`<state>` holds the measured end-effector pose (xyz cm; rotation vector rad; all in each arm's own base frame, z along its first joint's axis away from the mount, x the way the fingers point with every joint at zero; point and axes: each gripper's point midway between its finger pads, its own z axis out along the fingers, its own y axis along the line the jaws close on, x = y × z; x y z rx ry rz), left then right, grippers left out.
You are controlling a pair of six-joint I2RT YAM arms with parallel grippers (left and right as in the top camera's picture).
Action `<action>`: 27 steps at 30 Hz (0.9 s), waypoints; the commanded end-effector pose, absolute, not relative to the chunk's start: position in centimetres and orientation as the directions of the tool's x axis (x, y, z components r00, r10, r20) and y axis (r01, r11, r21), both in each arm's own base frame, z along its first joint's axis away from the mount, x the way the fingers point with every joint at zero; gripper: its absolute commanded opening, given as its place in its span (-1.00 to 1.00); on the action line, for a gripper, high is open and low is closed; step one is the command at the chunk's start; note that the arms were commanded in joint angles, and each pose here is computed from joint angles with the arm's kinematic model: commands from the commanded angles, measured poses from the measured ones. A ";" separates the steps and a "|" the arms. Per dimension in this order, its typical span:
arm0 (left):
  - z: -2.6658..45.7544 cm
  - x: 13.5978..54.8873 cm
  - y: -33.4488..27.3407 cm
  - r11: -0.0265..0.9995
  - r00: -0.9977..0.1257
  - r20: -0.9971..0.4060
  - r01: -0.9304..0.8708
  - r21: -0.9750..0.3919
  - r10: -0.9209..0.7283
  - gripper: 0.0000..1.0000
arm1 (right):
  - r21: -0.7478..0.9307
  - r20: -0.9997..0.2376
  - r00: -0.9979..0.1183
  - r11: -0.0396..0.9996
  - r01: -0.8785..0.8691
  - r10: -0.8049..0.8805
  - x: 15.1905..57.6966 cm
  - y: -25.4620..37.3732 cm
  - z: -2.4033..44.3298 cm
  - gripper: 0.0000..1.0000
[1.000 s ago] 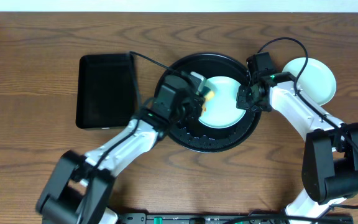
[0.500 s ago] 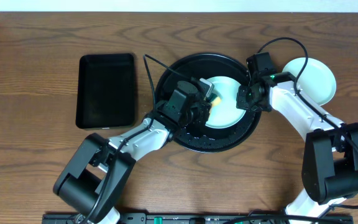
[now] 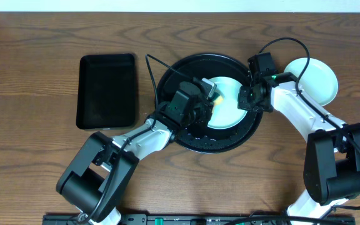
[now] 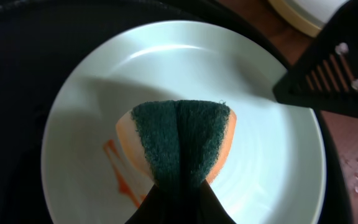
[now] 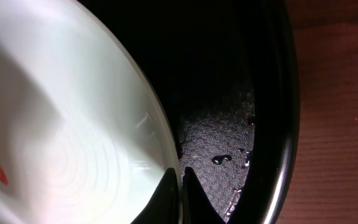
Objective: Clean dirty plates on tray and stack at the side
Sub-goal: 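Scrub the blue plate's surface with the sponge in the left gripper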
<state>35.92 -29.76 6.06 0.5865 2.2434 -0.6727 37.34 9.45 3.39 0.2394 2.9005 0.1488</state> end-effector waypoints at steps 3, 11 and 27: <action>4.8 36.6 -29.6 0.788 -0.647 -0.734 0.555 -0.267 0.207 -0.84 | 0.105 -0.227 -0.962 0.986 0.128 0.149 37.3 9.5 3.6 -0.97; 3.7 36.5 -29.6 0.790 -0.660 -0.720 0.552 -0.268 0.217 -0.84 | 0.105 -0.227 -0.962 0.986 0.128 0.149 37.3 9.5 3.6 -0.97; 3.4 36.2 -29.7 0.788 -0.663 -0.714 0.554 -0.267 0.224 -0.84 | 0.106 -0.228 -0.963 0.987 0.123 0.144 37.2 9.7 3.7 -0.98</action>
